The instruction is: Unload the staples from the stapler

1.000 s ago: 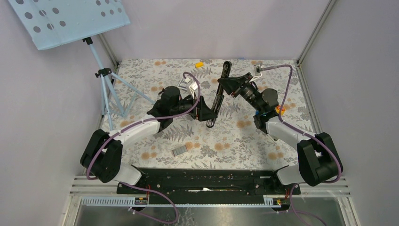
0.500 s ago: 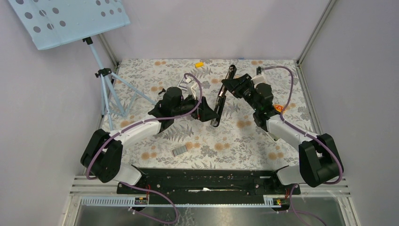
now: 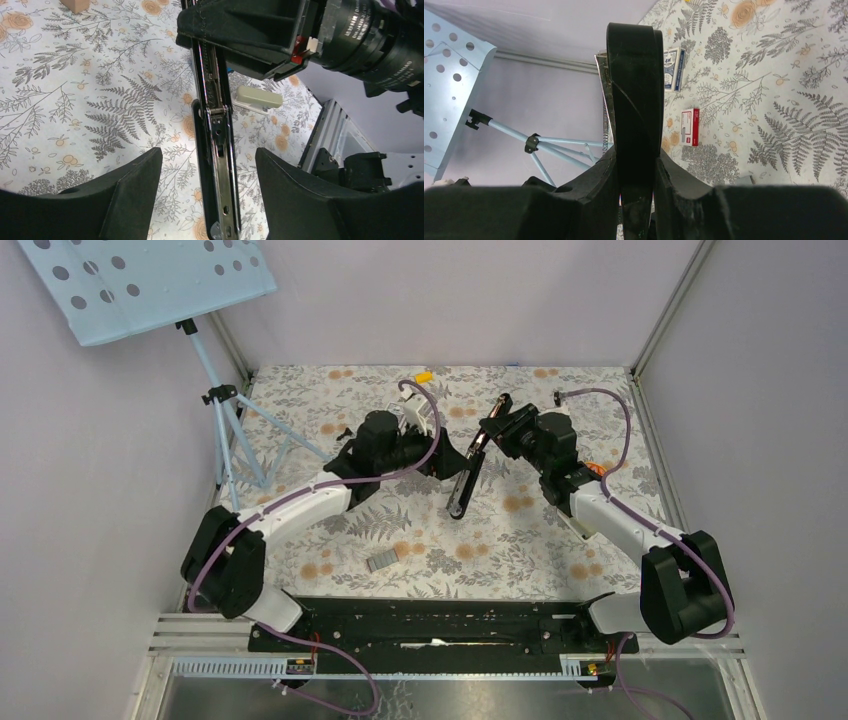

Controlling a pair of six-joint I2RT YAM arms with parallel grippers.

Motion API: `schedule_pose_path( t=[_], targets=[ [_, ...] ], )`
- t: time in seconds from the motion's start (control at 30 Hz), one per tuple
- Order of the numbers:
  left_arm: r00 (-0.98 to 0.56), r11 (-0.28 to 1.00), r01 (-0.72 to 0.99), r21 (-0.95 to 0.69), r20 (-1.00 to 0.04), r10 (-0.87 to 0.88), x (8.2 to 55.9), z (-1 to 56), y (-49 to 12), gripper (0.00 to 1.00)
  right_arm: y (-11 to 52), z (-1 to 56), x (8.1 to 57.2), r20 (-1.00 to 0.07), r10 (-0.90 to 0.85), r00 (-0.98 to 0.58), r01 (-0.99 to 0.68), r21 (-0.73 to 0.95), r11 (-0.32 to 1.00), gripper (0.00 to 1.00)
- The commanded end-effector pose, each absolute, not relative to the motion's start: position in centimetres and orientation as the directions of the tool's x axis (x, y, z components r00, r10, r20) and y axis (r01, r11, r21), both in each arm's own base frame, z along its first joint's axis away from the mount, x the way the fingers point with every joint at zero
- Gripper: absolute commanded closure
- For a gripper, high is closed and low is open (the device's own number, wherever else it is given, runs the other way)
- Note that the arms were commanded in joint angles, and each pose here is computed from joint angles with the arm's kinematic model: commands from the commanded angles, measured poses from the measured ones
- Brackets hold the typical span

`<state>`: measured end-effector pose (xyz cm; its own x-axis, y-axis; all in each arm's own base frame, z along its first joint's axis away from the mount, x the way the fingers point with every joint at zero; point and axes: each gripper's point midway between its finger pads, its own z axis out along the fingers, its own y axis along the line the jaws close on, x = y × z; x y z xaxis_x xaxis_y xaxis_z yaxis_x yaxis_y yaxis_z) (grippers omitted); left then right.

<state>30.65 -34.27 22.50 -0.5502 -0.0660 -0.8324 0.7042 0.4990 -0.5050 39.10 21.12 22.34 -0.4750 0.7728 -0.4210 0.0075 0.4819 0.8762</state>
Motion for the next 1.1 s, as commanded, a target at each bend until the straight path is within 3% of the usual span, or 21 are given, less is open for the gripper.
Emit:
schedule_pose_path(
  t=[0.0,0.5,0.6,0.8,0.93,1.07],
  targets=[
    [-0.507,0.491,0.730,-0.475,-0.858,-0.077,31.6,24.0,-35.2,0.29,21.8,28.4,39.5,-0.349,0.829,-0.438,-0.074,0.933,0.353,1.00],
    [-0.529,0.483,0.733,-0.479,-0.848,-0.038,31.5,22.9,-36.4,0.50,22.8,26.8,39.5,-0.262,0.829,-0.494,0.002,0.953,0.302,1.00],
    [-0.534,0.486,0.730,-0.481,-0.844,-0.034,31.5,22.6,-36.5,0.62,22.8,26.6,39.4,-0.266,0.825,-0.498,0.007,0.950,0.311,1.00],
    [-0.554,0.481,0.728,-0.489,-0.833,-0.007,31.3,21.8,-36.9,1.00,22.6,26.6,39.4,-0.297,0.818,-0.493,-0.001,0.940,0.340,1.00],
    [-0.560,0.507,0.713,-0.485,-0.829,-0.005,31.6,21.3,-36.7,1.00,22.3,26.1,39.3,-0.359,0.795,-0.489,-0.016,0.915,0.403,1.00],
    [-0.557,0.560,0.683,-0.470,-0.830,-0.017,32.6,21.1,-36.2,1.00,21.7,25.1,38.9,-0.388,0.785,-0.483,-0.009,0.898,0.439,0.80]
  ],
)
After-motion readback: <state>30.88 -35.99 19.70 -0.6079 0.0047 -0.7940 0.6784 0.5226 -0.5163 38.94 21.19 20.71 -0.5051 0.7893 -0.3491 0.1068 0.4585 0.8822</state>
